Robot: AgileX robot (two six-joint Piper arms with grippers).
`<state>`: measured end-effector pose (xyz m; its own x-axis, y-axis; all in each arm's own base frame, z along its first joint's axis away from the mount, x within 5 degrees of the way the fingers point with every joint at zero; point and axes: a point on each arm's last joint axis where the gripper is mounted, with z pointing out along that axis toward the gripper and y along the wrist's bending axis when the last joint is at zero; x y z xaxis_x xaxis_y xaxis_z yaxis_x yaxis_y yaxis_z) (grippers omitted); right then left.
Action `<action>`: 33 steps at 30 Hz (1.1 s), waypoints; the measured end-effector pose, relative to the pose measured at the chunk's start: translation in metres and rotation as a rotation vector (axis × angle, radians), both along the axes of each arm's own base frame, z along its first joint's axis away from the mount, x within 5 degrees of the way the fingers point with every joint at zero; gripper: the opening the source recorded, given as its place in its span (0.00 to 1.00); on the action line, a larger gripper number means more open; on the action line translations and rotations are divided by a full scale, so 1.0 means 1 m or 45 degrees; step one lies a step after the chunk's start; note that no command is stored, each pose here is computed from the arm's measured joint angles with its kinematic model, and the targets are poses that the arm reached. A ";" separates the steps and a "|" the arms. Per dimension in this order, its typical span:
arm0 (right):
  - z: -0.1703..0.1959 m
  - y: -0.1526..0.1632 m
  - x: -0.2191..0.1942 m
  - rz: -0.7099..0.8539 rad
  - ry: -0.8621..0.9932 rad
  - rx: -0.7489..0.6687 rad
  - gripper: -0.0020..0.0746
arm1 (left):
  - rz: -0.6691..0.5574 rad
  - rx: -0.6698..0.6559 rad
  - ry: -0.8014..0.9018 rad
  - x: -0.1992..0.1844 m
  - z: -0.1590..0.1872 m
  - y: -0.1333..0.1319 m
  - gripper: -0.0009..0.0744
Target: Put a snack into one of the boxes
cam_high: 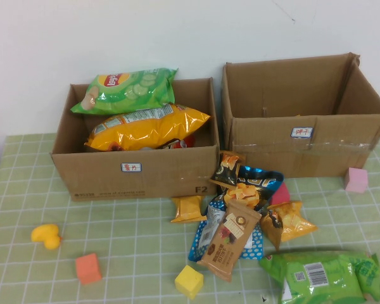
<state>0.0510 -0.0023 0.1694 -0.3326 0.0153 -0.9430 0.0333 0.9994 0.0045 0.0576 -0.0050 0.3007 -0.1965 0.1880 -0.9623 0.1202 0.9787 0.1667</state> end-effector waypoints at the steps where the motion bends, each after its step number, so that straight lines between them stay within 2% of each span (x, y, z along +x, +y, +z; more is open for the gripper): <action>1: 0.000 0.000 0.000 0.000 0.000 0.000 0.02 | 0.009 0.007 -0.020 0.001 -0.007 0.001 0.01; 6: 0.000 0.000 0.000 0.000 0.000 0.000 0.02 | 0.019 0.038 -0.063 0.007 -0.051 0.001 0.01; 12: 0.000 0.000 0.000 0.000 0.000 0.000 0.02 | 0.044 -0.109 -0.026 0.008 -0.091 0.001 0.01; 16: 0.000 0.000 0.000 0.000 0.000 0.000 0.02 | 0.066 -0.137 -0.016 0.004 -0.109 0.002 0.01; 25: 0.000 0.000 0.000 0.000 0.000 0.000 0.02 | 0.301 -0.231 -0.093 -0.002 -0.114 0.012 0.01; 33: 0.000 0.000 0.000 0.000 0.000 0.000 0.02 | 0.234 -0.169 0.064 -0.005 -0.124 0.008 0.01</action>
